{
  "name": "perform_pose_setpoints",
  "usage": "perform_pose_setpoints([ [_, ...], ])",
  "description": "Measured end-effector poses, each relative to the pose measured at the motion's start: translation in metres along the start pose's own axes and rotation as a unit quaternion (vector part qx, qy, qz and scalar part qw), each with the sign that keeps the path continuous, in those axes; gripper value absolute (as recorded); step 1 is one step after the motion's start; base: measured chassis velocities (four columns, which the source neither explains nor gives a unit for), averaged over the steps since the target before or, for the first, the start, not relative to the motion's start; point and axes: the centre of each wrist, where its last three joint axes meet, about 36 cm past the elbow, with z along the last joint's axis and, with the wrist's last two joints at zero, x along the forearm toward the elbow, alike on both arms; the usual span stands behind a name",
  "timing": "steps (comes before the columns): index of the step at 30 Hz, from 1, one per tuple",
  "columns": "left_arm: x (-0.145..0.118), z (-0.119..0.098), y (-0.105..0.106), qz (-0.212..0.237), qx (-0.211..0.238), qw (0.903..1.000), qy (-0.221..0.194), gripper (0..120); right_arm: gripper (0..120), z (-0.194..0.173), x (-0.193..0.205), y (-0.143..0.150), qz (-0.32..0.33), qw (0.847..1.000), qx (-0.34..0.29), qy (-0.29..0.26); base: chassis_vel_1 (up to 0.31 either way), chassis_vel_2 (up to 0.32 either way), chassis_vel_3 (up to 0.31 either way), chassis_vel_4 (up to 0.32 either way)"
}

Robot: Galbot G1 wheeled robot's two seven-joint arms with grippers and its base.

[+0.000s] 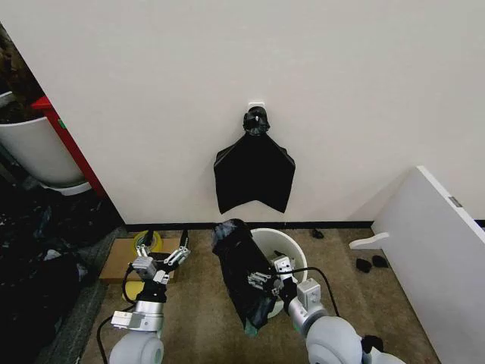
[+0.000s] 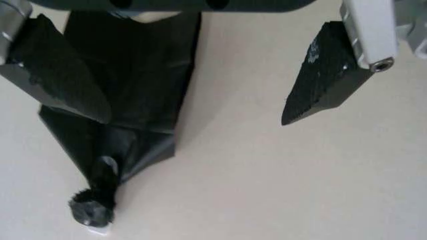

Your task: Place the garbage bag over the trash bin.

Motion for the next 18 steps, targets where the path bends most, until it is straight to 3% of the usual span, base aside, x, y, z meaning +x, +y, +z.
perform_pose_setpoints([
  [7,-0.001,0.001,-0.004,0.044,-0.015,0.9987,0.018,100,48,-0.003,0.001,-0.001,-0.004,1.0,-0.026,-0.001,0.0,0.0,0.0,0.0],
  [18,0.004,-0.001,-0.015,0.064,0.002,0.9973,0.035,100,10,0.001,0.0,-0.004,0.015,0.999,-0.038,0.001,0.0,0.0,0.0,0.0],
])
